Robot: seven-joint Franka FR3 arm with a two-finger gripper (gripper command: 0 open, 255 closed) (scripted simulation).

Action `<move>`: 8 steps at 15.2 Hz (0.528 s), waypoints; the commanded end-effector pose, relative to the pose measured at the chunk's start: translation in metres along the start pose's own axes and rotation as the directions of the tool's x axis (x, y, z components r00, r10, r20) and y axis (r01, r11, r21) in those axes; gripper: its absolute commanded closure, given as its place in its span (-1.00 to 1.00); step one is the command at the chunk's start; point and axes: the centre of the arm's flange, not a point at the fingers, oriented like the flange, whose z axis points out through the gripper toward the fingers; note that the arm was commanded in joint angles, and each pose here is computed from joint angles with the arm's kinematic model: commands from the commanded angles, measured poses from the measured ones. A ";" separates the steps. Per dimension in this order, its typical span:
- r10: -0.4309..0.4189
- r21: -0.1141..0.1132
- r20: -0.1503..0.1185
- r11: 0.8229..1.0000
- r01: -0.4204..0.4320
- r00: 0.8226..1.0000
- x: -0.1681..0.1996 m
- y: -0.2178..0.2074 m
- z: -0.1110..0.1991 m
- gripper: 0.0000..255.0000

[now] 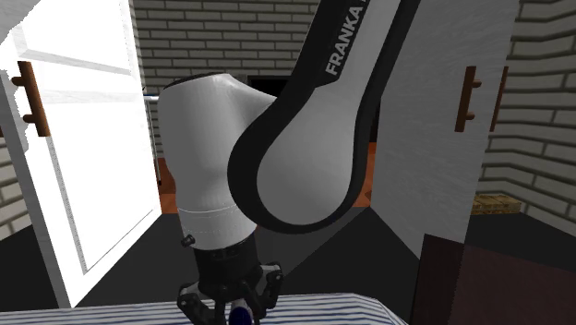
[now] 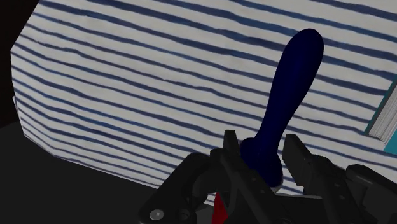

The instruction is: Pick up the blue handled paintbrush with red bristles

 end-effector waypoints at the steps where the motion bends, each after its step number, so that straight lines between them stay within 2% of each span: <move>1: 0.000 -0.001 0.001 1.000 0.000 1.000 0.000 0.000 0.001 1.00; 8: 0.000 -0.001 0.001 1.000 0.000 1.000 0.000 0.001 -0.004 1.00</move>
